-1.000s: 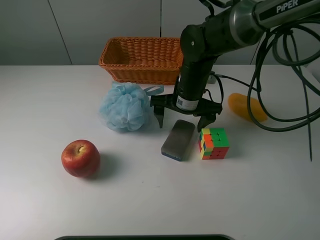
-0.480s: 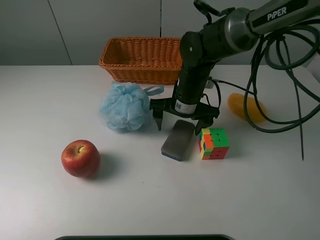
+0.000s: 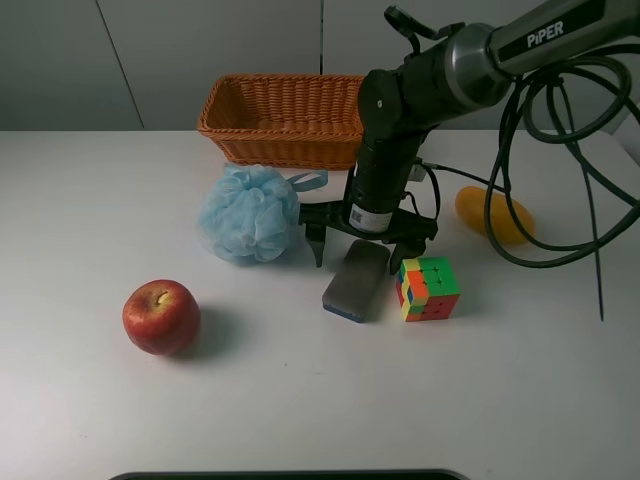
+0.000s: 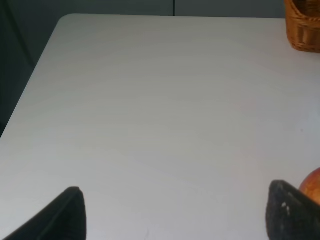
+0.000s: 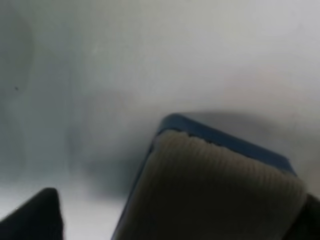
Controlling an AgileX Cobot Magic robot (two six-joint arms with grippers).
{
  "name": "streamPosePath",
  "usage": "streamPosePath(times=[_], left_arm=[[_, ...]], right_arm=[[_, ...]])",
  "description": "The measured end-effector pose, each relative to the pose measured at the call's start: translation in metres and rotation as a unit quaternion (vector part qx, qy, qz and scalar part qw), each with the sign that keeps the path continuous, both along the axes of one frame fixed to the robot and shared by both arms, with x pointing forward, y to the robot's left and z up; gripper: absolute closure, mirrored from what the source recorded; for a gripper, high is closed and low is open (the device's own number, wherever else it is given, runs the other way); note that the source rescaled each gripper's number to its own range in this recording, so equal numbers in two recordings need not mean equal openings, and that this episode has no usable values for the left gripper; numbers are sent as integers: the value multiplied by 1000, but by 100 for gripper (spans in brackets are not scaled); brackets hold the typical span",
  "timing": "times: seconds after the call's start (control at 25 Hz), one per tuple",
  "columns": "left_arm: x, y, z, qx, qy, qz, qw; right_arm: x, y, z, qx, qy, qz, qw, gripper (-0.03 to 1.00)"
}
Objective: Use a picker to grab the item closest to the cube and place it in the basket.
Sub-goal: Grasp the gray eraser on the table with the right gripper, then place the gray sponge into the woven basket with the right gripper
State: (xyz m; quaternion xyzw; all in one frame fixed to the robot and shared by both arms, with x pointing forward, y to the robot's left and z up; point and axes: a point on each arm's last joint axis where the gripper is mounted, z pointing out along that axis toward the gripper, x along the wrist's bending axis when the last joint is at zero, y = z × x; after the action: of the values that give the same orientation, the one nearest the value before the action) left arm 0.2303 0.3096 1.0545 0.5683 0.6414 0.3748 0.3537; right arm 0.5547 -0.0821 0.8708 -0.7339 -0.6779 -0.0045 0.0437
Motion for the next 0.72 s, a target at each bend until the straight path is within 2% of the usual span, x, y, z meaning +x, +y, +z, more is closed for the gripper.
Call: streamPosePath(times=[0.08, 0.12, 0.16, 0.72], left_arm=[[0, 0, 0, 0, 0, 0, 1000], [0, 0, 0, 1, 0, -1, 1000], [0, 0, 0, 1, 0, -1, 1000], [0, 0, 0, 0, 1, 0, 1000]], right_arm=[[0, 0, 0, 0, 0, 0, 1000, 78], [0, 0, 0, 0, -1, 0, 1000, 94], [0, 0, 1, 1, -2, 2, 1000, 90], [0, 0, 3, 3, -4, 12, 1000, 90]])
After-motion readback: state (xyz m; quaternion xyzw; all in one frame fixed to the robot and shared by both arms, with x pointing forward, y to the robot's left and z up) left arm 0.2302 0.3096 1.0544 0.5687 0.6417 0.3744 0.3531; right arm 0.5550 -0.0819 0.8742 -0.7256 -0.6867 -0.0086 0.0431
